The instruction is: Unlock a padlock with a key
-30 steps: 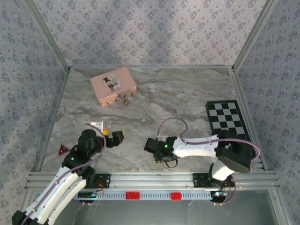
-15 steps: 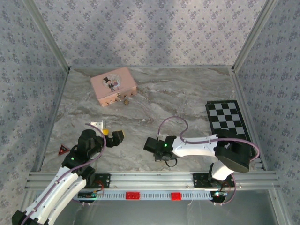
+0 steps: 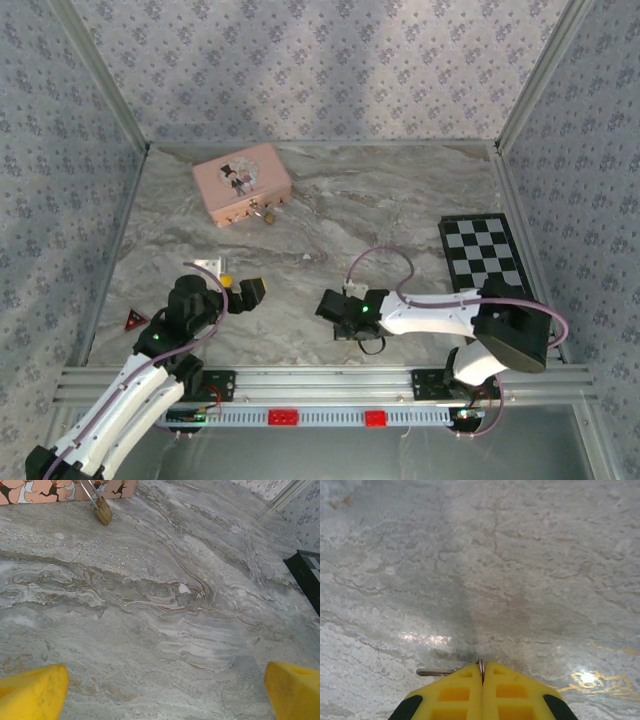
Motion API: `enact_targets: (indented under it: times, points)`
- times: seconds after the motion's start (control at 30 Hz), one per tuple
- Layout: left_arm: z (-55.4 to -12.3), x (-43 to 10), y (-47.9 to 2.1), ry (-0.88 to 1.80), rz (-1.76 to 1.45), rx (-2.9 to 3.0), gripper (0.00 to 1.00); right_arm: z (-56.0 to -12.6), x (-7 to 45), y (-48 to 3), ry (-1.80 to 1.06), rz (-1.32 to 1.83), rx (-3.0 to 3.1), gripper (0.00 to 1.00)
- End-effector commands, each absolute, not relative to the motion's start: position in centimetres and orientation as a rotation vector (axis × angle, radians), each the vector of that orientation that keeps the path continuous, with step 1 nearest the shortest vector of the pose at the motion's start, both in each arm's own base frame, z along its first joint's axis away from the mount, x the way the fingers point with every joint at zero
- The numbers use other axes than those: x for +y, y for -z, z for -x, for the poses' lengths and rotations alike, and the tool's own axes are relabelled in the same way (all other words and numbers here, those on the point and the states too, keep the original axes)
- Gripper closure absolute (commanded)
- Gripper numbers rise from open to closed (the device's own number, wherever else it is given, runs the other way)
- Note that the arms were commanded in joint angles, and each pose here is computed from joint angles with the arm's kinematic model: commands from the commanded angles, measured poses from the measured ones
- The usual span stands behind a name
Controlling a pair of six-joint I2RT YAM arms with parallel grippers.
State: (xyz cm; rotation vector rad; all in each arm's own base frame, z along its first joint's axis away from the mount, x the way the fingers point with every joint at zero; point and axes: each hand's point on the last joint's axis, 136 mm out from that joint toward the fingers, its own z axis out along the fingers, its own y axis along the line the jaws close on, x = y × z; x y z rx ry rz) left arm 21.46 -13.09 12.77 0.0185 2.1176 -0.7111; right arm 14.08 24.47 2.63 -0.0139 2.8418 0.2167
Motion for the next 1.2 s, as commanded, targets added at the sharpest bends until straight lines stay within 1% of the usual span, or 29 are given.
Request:
enact_targets:
  times: [0.0,0.13,0.33,0.53,0.7,0.9,1.17]
  points:
    - [-21.7,-13.4,-13.1,0.724,-0.026,2.093,0.00,-15.1,24.0,-3.9,-0.295,-0.103,2.778,0.99]
    - [-21.8,-14.1,-13.3,0.771,-0.033,2.094,0.00,-16.6,24.2,-5.5,-0.465,-0.230,2.706,1.00]
    - [-22.0,-16.1,-15.2,0.948,0.008,2.033,0.01,-19.8,25.1,-8.9,-0.740,-0.393,2.564,1.00]
    - [-22.6,-18.5,-17.2,1.058,0.000,1.995,0.04,-22.3,27.1,-11.9,-0.929,-0.403,2.455,1.00]
    - [-23.0,-21.7,-18.4,1.099,-0.067,2.005,0.08,-24.1,29.5,-14.1,-1.072,-0.354,2.389,1.00]
    - [-23.4,-24.6,-19.1,1.083,-0.165,2.018,0.13,-24.2,32.3,-14.8,-1.174,-0.287,2.391,1.00]
    - [-23.8,-27.1,-18.4,1.104,-0.199,2.053,0.21,-24.0,33.4,-14.4,-1.229,-0.252,2.384,1.00]
